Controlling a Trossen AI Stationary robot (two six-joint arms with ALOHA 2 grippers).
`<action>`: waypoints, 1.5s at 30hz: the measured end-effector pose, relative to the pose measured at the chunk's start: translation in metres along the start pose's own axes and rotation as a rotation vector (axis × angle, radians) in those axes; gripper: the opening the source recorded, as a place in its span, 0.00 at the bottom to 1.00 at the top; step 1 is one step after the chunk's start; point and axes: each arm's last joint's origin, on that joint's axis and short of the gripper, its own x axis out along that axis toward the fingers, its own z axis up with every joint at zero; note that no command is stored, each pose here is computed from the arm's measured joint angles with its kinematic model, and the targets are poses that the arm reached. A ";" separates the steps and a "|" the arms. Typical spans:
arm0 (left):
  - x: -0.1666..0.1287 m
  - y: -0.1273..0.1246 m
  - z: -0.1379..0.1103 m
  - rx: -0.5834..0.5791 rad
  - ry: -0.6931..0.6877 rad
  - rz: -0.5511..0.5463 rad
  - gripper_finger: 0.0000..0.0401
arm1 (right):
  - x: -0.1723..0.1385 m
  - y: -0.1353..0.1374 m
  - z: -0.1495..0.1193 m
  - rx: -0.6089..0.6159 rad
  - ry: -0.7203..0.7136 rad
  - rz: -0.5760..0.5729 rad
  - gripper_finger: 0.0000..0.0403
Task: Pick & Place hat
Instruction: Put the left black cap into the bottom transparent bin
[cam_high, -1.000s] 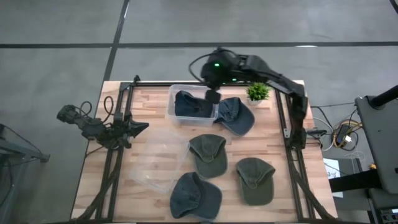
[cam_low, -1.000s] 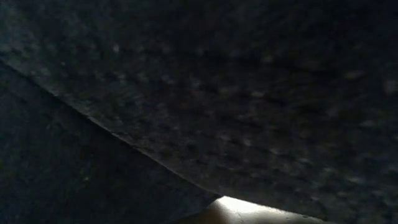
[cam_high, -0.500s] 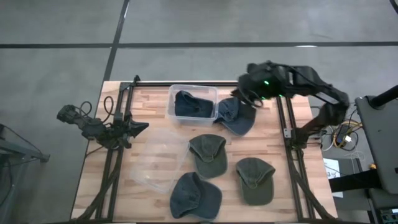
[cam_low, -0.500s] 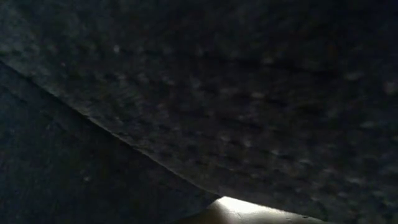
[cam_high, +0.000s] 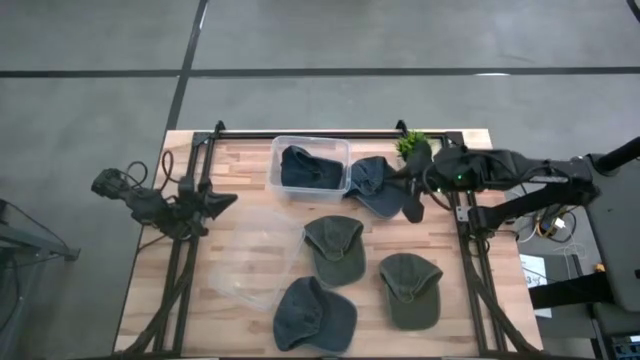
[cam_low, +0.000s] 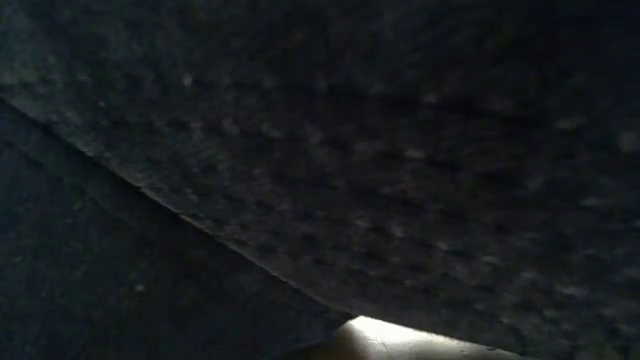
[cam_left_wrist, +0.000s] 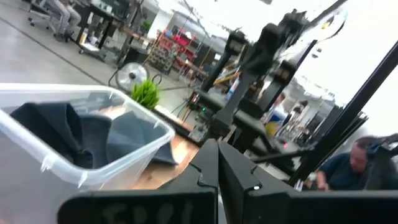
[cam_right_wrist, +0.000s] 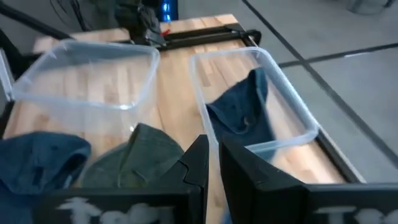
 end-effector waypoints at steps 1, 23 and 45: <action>0.000 0.000 0.001 0.004 -0.008 -0.003 0.01 | 0.003 0.000 -0.008 0.014 -0.014 0.007 0.08; 0.000 -0.001 0.002 -0.002 -0.016 -0.008 0.01 | 0.057 -0.002 -0.133 0.229 0.038 0.086 0.08; 0.000 0.000 0.001 0.007 -0.004 -0.003 0.01 | 0.101 0.027 -0.109 0.316 0.553 0.188 0.13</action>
